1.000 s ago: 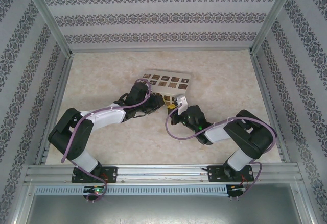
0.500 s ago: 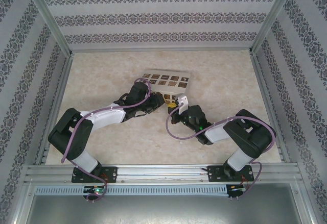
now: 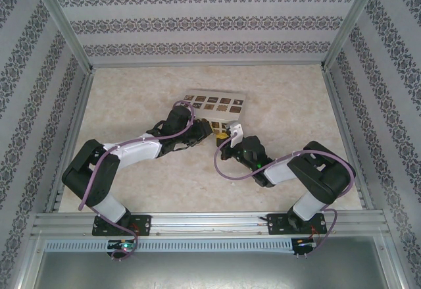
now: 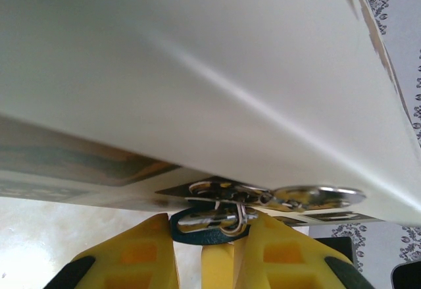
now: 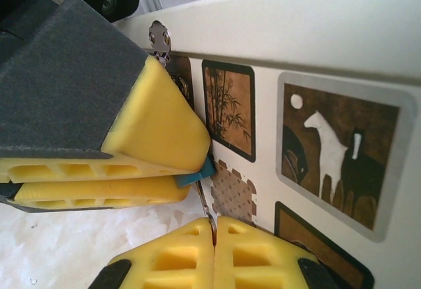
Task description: Unlock a padlock with a key
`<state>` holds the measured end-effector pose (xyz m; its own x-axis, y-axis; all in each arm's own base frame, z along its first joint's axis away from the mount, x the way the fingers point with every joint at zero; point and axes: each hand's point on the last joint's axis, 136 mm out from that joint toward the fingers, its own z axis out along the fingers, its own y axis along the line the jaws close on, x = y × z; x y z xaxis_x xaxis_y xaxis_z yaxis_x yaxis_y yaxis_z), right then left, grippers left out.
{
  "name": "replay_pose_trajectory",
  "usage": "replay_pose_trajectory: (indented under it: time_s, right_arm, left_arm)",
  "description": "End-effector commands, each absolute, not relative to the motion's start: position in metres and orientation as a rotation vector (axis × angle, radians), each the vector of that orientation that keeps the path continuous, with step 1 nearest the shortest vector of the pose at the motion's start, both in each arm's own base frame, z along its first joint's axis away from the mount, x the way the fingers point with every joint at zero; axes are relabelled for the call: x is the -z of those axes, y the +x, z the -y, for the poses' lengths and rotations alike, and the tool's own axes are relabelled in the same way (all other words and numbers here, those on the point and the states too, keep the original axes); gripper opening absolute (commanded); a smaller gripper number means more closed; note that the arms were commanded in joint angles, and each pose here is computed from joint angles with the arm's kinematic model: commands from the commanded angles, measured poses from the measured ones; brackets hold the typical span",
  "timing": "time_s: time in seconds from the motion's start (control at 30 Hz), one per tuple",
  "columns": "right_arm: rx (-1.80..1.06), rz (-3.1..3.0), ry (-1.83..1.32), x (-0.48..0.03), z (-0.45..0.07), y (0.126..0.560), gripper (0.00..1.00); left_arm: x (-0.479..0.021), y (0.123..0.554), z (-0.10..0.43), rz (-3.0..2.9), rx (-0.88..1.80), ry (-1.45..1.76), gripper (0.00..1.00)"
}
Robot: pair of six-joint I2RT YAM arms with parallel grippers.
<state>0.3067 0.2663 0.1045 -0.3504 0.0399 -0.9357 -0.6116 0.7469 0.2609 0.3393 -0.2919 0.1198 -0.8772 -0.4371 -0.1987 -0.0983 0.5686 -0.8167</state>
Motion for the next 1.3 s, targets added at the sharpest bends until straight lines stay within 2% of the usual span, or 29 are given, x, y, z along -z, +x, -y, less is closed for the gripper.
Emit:
replay_pose_trajectory:
  time_s: [0.0,0.57,0.9,1.27]
  right_arm:
    - [-0.771,-1.708,-0.447,-0.132,-0.276,0.315,0.0]
    - [-0.773,-1.648,-0.519,-0.143,-0.285,0.317,0.0]
    - [-0.921,-1.67,-0.558,-0.141,-0.293,0.315,0.0]
    - [-0.849,-1.732,-0.554,-0.124,-0.283,0.318,0.0]
  left_arm:
    - [-0.155,0.331,0.315,-2.383,1.408,-0.344,0.16]
    - [-0.154,0.326,0.314,-2.401,1.4,-0.316,0.16]
    - [-0.156,0.324,0.314,-2.402,1.407,-0.295,0.16]
    - [-0.156,0.326,0.311,-2.399,1.402,-0.302,0.16]
